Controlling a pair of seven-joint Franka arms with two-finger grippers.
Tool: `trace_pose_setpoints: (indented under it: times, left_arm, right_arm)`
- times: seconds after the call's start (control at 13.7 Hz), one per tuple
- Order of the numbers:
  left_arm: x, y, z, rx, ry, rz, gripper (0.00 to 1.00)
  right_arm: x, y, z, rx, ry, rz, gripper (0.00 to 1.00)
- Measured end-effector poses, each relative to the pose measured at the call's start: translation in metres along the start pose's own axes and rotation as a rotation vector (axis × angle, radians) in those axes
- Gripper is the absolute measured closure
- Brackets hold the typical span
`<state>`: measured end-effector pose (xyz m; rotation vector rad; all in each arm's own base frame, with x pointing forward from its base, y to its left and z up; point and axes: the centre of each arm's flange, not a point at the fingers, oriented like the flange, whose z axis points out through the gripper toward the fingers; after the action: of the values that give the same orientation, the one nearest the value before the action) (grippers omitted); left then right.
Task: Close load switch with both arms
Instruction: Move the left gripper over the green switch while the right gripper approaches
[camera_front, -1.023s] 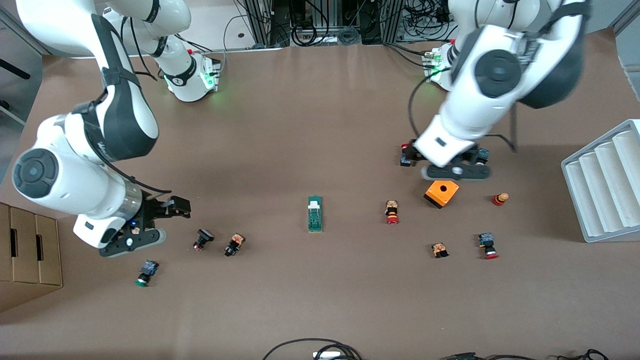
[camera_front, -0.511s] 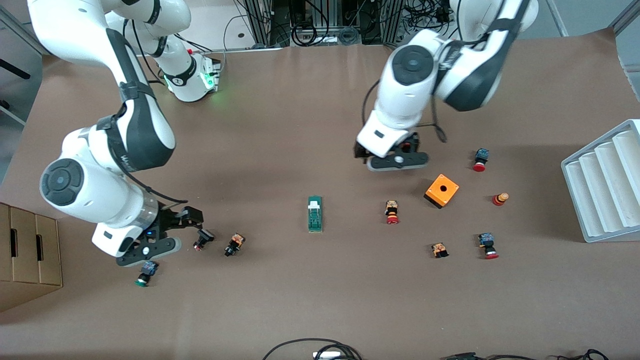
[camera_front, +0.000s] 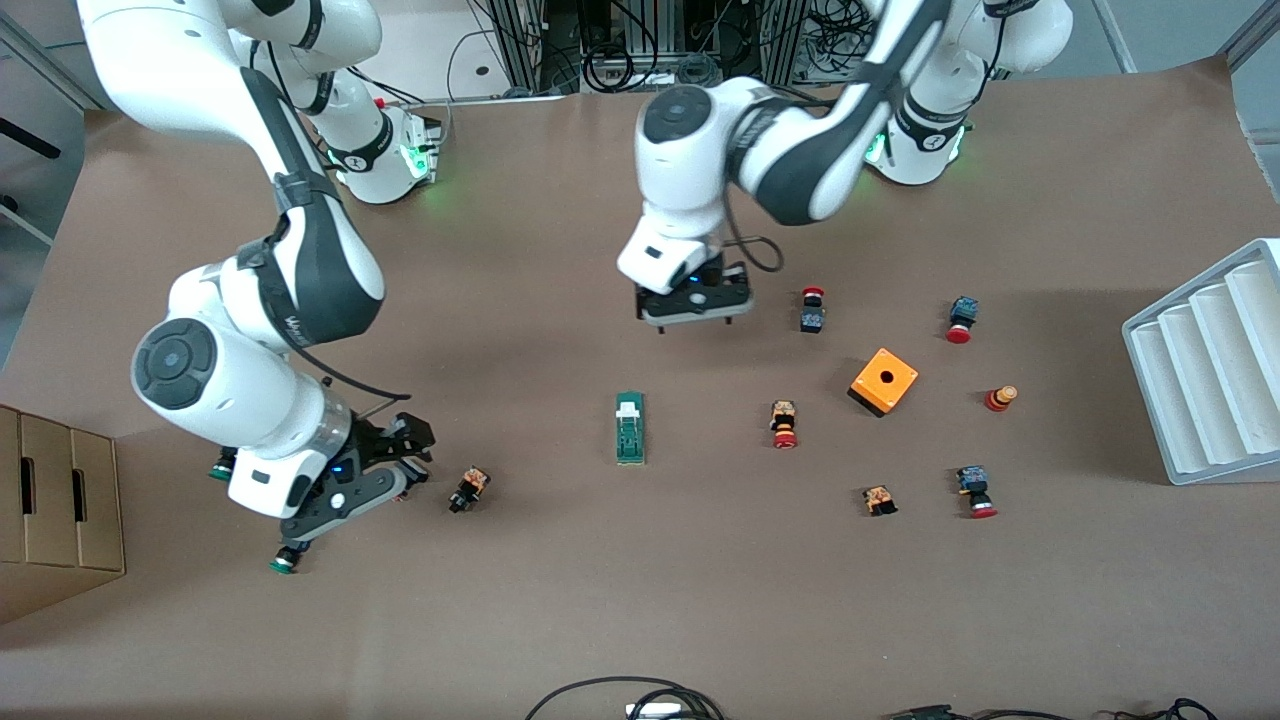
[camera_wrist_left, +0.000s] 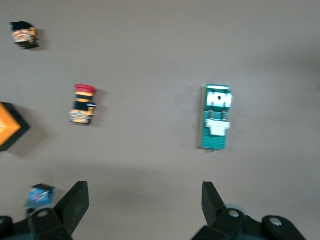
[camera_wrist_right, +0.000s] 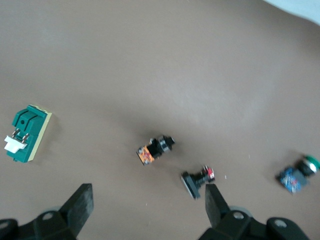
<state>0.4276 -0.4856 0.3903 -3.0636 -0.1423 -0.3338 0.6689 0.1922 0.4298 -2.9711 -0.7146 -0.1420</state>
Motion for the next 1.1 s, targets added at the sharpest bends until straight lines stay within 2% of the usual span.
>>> trace_pose_setpoints:
  times: [0.22, 0.44, 0.58, 0.88, 1.1]
  left_arm:
    - [-0.017, 0.021, 0.025, 0.029, 0.123, 0.045, 0.00]
    - [-0.033, 0.042, 0.067, -0.007, 0.249, 0.013, 0.00]
    - [-0.051, 0.052, 0.096, 0.003, 0.340, 0.030, 0.00]
    - [-0.075, 0.064, 0.129, -0.036, 0.500, 0.027, 0.00]
    - [-0.083, 0.069, 0.171, -0.066, 0.609, 0.032, 0.00]
  right_arm:
    - [0.005, 0.001, 0.015, -0.006, 0.018, -0.119, 0.00]
    - [0.010, 0.003, 0.031, -0.013, 0.033, -0.250, 0.00]
    - [0.012, -0.004, 0.034, -0.015, 0.039, -0.288, 0.00]
    - [0.024, -0.049, 0.034, -0.038, 0.074, -0.372, 0.00]
    - [0.025, -0.051, 0.038, -0.039, 0.073, -0.378, 0.00]
